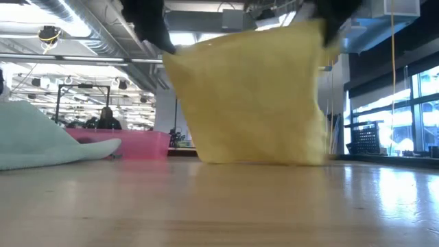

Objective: Fold microfiber towels
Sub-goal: Fold the right yellow microfiber towel on the table

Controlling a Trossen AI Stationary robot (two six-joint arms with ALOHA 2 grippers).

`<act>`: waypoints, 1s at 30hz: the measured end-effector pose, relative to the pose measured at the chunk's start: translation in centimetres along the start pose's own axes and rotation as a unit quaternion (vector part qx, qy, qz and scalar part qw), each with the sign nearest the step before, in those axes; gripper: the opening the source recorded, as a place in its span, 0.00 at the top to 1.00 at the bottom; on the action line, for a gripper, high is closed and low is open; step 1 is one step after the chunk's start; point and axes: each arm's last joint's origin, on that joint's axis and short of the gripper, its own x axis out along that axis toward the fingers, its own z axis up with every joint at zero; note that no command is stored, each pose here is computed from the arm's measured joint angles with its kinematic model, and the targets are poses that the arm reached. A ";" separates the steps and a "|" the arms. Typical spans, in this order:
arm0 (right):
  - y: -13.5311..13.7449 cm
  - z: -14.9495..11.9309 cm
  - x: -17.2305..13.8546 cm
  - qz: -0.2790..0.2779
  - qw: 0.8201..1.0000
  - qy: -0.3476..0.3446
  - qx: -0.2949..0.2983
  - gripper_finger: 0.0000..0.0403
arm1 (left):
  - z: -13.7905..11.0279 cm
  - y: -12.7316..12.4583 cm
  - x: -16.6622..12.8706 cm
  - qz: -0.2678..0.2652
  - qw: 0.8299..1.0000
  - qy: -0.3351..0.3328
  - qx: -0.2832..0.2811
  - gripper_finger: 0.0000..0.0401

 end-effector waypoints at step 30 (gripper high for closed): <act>3.2 0.4 -3.7 -0.173 0.982 -0.075 0.018 0.99 | 0.9 1.3 -5.0 0.005 1.000 -0.015 0.001 1.00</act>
